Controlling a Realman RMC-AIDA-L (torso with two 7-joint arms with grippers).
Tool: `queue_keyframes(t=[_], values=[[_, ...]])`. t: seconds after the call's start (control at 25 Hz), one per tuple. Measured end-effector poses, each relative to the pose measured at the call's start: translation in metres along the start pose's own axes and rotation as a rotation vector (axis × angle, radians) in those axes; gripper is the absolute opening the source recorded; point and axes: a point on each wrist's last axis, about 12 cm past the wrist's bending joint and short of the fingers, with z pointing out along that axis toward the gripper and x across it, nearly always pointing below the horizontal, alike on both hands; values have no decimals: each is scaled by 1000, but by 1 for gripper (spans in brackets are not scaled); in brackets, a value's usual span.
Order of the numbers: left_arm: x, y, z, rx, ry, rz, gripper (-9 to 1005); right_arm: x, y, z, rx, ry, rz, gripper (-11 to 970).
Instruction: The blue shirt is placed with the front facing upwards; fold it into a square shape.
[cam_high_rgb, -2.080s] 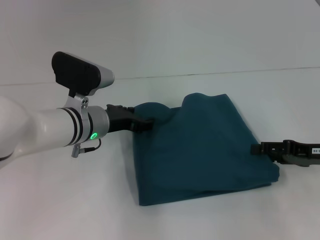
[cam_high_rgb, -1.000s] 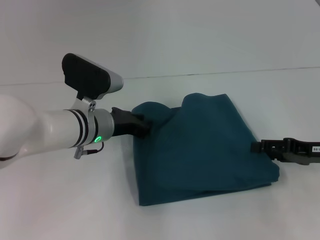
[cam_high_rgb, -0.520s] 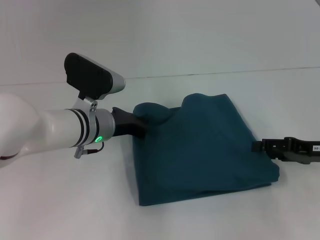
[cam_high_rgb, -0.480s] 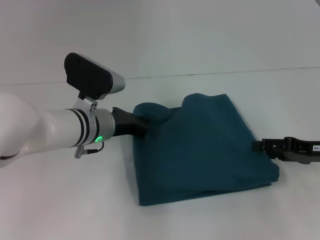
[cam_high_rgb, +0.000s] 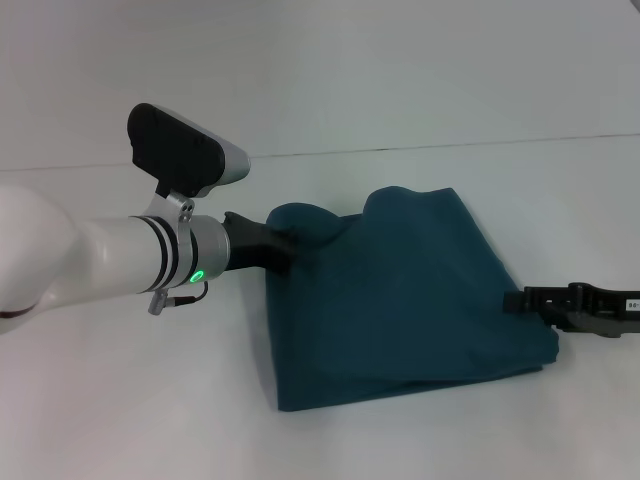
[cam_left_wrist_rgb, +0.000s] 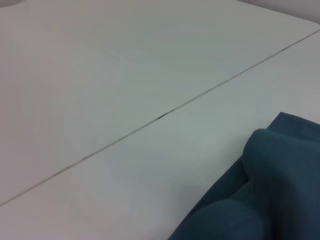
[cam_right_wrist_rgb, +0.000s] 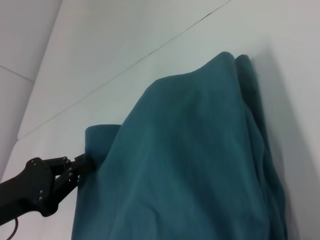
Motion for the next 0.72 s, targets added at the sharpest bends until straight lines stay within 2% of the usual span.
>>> queue_keyframes(t=[0.52,0.72], values=[[1,2,-1,-5,-1,-3,17,1,3,6,-11,3,-6,723],[2,3,-1,-6,-2,-8,19,4,0,4,-6,1,-2,506]])
